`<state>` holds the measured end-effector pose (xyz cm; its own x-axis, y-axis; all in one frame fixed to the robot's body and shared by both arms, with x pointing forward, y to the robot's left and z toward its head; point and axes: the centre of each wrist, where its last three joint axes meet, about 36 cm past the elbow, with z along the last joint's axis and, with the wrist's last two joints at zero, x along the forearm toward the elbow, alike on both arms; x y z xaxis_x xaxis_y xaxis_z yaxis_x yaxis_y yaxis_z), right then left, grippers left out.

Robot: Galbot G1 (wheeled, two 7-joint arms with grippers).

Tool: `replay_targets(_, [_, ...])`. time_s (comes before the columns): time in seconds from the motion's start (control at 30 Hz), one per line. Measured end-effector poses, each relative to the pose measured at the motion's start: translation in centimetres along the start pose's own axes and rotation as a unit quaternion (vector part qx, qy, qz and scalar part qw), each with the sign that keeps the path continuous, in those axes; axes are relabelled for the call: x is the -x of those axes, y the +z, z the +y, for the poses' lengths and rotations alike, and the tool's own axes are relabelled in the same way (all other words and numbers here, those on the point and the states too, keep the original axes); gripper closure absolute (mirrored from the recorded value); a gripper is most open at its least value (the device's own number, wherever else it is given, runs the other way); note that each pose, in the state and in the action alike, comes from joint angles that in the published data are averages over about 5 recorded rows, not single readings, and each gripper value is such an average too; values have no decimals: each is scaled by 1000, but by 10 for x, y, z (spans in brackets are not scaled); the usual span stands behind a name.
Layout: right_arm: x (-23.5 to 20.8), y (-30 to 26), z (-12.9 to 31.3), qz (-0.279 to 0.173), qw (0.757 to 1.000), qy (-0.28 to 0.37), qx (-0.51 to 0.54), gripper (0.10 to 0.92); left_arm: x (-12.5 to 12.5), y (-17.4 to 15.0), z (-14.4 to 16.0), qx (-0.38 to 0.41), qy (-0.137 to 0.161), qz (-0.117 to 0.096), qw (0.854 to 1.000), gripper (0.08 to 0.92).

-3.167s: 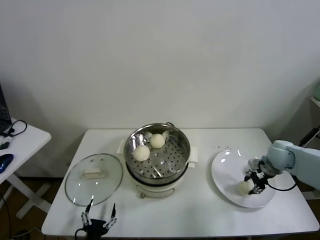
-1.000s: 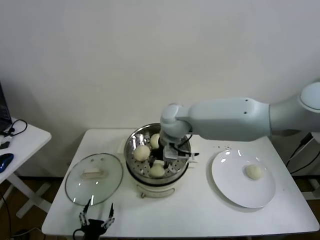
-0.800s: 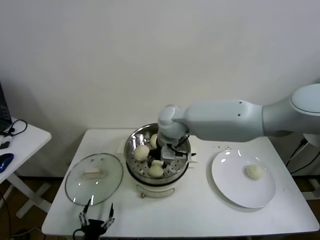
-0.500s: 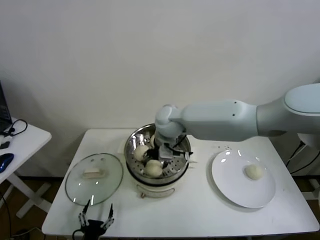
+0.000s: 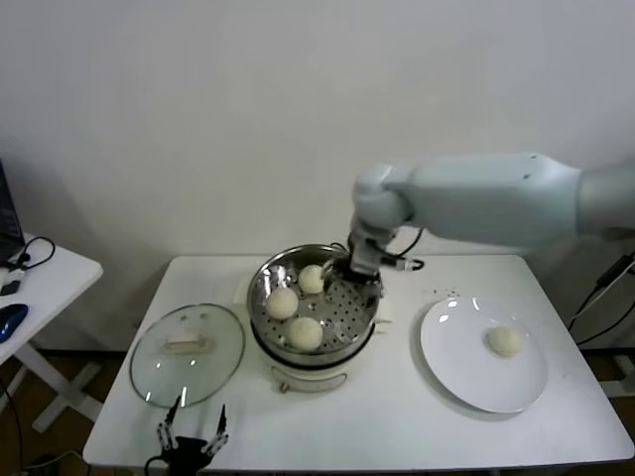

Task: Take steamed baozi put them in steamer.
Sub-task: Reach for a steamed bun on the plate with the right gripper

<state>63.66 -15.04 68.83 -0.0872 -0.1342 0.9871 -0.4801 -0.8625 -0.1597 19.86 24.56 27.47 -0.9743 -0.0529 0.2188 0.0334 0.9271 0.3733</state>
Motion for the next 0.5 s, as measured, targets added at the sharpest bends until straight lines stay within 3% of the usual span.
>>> replay_targets(0.17, [-16,37,62,22,989,-5,149,200,1,-1,0,-1,0,-2,1000,177])
replay_targets(0.5, [7,93,190,42,929,-13,367,200,2,-1,1,-2,-2,-2,1000,177])
